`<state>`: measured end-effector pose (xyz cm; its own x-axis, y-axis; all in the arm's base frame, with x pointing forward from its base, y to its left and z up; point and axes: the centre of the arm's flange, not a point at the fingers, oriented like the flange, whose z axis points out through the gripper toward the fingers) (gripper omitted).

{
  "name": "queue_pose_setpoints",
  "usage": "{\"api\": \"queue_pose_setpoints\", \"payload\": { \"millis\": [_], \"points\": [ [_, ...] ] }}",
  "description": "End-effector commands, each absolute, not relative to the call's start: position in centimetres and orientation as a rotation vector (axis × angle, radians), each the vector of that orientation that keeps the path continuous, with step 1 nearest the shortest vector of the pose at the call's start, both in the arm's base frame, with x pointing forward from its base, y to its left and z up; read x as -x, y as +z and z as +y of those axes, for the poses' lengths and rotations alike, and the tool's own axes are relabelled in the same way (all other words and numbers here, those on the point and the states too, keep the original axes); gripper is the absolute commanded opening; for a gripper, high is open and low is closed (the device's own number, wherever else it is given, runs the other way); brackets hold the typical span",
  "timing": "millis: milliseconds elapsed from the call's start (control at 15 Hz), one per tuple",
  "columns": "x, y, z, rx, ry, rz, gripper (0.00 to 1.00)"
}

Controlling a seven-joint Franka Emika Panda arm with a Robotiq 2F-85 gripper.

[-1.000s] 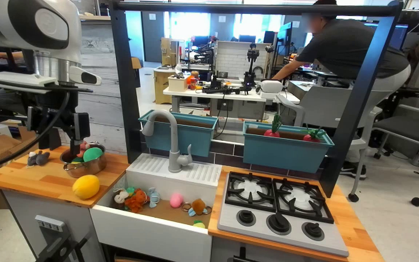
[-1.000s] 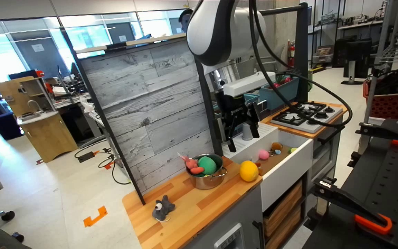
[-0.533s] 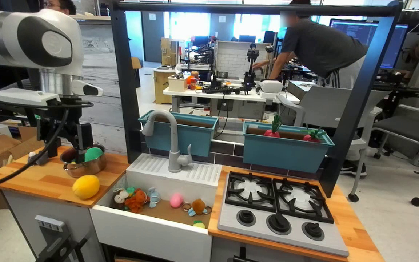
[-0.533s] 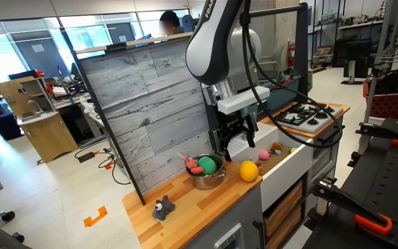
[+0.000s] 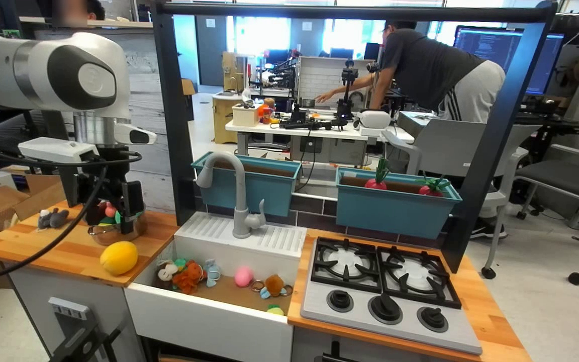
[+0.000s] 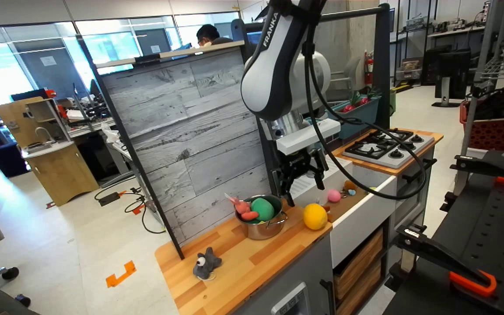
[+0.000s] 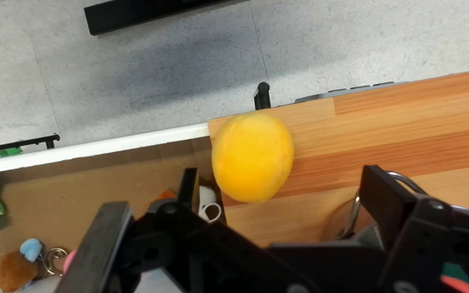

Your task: Pick up the yellow plush toy from the counter and put it on the stove

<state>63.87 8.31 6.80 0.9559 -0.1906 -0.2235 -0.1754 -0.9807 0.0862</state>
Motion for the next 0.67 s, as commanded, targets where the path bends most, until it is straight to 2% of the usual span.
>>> {"api": "queue_pose_setpoints", "payload": {
  "millis": [0,600],
  "points": [
    [-65.3,6.0,7.0,-3.022,-0.356,-0.350,1.00],
    [-66.2,2.5,6.1,-2.952,-0.344,-0.442,1.00]
  ]
}}
